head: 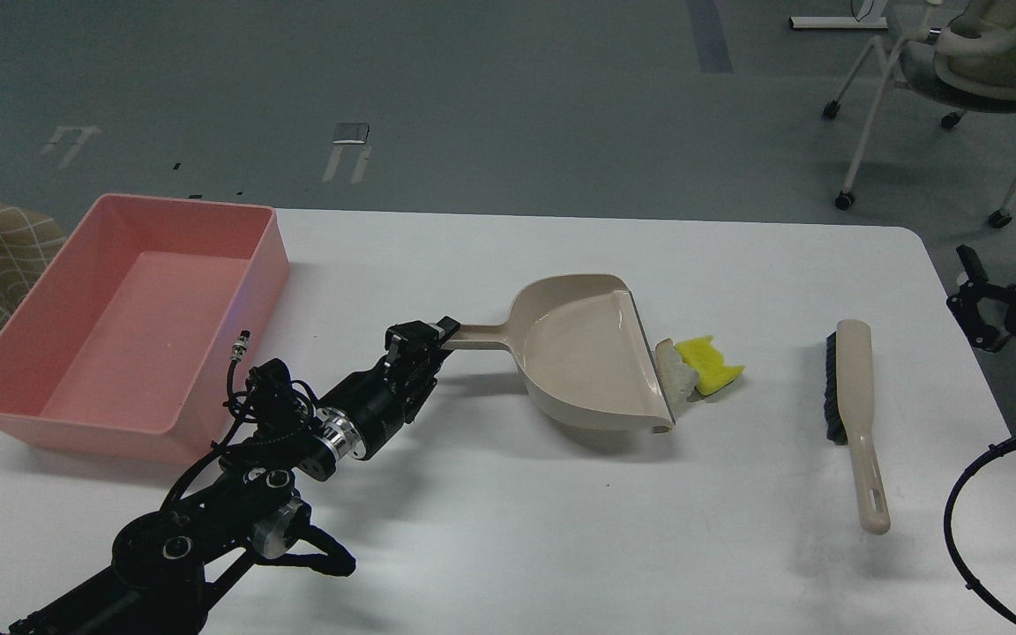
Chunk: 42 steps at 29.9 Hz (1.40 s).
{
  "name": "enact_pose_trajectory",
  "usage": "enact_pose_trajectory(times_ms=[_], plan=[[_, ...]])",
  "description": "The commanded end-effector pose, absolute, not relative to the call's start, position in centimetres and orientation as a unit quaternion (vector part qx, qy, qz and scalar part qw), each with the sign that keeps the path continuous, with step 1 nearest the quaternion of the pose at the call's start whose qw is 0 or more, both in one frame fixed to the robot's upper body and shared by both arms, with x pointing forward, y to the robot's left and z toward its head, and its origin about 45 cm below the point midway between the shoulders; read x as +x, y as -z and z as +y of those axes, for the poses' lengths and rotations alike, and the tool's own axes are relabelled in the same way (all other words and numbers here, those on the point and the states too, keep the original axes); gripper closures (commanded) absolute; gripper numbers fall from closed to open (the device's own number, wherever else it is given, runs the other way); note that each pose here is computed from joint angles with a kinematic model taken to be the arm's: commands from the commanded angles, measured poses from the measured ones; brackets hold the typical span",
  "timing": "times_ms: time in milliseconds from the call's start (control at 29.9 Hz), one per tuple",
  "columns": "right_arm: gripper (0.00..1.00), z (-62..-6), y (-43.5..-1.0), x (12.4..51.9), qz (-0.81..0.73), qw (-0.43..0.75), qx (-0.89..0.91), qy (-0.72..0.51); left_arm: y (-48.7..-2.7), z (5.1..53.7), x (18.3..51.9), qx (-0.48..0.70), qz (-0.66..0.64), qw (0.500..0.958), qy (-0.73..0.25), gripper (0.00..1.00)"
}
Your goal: Sweep and dump garbage into bin
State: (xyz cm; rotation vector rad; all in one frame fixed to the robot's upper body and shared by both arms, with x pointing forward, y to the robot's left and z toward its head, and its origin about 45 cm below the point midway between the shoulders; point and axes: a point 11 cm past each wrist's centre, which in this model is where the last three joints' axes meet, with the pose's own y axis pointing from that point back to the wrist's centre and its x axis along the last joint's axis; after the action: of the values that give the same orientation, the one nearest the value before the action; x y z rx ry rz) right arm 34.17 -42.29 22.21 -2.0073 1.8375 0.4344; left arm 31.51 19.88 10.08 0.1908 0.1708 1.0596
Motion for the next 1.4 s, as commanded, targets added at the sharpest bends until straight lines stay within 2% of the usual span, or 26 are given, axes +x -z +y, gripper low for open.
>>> enact_pose_trajectory(times_ms=[0,167,368,569,736,769,903,1104,1371], plan=[[0.0,-42.3,-22.2,34.2,0.654,0.192,-0.715,-0.155,-10.1,19.8,31.5,0.09,0.082,0.856,-0.503,0.91],[0.0,-42.4,-22.5,34.2,0.654,0.188,-0.717,-0.15,-10.4,19.8,31.7,0.089,0.077,0.857,-0.502,0.92],[0.0,-44.4,-24.9,33.9,0.66,0.14,-0.731,-0.102,-11.7,21.3,32.5,0.088,0.046,0.858,-0.503,0.95],[0.0,-46.2,-27.9,32.6,0.662,-0.007,-0.749,0.006,-12.7,22.7,33.2,0.082,0.02,0.858,-0.506,0.96],[0.0,-46.6,-30.1,30.2,0.612,-0.228,-0.746,0.133,-12.7,23.6,33.1,0.091,0.014,0.857,-0.508,0.96],[0.0,-46.6,-30.1,30.2,0.612,-0.229,-0.746,0.133,-12.7,23.6,33.1,0.091,0.014,0.857,-0.508,0.96],[0.0,-45.9,-28.3,28.8,0.526,-0.36,-0.755,0.152,-12.1,23.0,32.4,0.095,0.013,0.864,-0.495,0.95],[0.0,-43.4,-24.1,28.5,0.454,-0.453,-0.746,0.178,-11.8,22.5,31.9,0.103,-0.003,0.872,-0.479,0.96],[0.0,-41.5,-19.3,26.4,0.417,-0.492,-0.746,0.165,-11.3,22.8,31.7,0.109,-0.001,0.87,-0.481,0.96]])
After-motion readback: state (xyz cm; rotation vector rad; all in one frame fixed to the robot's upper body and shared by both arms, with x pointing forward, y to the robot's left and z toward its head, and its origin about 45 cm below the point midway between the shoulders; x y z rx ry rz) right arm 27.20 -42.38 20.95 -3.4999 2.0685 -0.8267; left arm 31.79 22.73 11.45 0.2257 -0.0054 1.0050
